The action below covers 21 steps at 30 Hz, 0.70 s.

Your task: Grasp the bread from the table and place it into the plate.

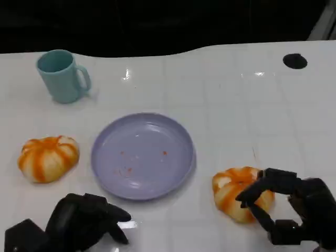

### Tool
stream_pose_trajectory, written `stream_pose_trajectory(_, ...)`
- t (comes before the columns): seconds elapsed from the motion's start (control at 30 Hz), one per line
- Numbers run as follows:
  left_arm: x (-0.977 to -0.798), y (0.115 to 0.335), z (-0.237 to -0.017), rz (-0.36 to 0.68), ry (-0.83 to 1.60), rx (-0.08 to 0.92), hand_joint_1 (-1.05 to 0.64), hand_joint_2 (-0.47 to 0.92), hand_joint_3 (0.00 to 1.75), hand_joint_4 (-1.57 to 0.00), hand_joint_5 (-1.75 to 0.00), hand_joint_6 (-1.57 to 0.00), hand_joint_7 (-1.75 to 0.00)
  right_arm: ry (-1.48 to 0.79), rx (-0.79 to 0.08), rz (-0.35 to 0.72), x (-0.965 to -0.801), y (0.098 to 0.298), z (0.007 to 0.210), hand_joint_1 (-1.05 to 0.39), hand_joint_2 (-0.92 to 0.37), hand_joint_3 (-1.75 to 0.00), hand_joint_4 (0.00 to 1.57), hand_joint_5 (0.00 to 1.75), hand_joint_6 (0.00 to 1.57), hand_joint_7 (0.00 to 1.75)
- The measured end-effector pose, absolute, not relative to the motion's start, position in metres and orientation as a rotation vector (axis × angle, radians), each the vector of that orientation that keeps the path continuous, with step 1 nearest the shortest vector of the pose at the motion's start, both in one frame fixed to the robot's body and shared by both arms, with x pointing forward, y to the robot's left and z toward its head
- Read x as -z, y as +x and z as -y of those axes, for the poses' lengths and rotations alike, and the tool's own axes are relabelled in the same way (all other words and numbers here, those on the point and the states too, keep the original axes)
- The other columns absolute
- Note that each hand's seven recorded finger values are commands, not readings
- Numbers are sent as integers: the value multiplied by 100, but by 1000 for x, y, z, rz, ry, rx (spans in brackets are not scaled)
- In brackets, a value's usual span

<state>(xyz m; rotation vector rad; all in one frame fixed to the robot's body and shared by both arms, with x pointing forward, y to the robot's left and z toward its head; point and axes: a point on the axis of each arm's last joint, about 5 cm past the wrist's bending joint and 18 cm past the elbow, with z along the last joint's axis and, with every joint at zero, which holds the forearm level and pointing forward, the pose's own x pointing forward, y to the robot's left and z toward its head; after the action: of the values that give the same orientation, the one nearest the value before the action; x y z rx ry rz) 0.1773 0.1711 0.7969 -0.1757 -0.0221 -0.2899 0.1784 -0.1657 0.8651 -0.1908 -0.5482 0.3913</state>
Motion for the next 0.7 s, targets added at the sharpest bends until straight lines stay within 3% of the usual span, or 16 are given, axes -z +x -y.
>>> stream_pose_trajectory(0.1,-797,177,-171,21,-171,290,-105,91,0,-140,-85,-157,-23,-356,-430,568,-878,182,172,-46,-83,-28,30,77,37,45)
stream_pose_trajectory(0.2,-797,177,-171,22,-171,290,-105,91,1,-139,-86,-157,-23,-539,-476,566,-893,185,181,-50,-91,-7,13,64,31,24)
stream_pose_trajectory(0.3,-797,177,-171,22,-171,290,-105,91,1,-139,-86,-157,-23,-744,-523,548,-912,187,191,-53,-90,-1,7,52,31,9)
stream_pose_trajectory(0.43,-797,177,-171,22,-171,290,-105,91,0,-138,-86,-157,-22,-901,-543,510,-932,186,194,-54,-85,0,2,46,28,4)
stream_pose_trajectory(0.7,-797,177,-171,22,-171,290,-105,90,0,-139,-86,-157,-22,-1084,-586,435,-940,186,184,-61,-85,0,0,33,25,1)
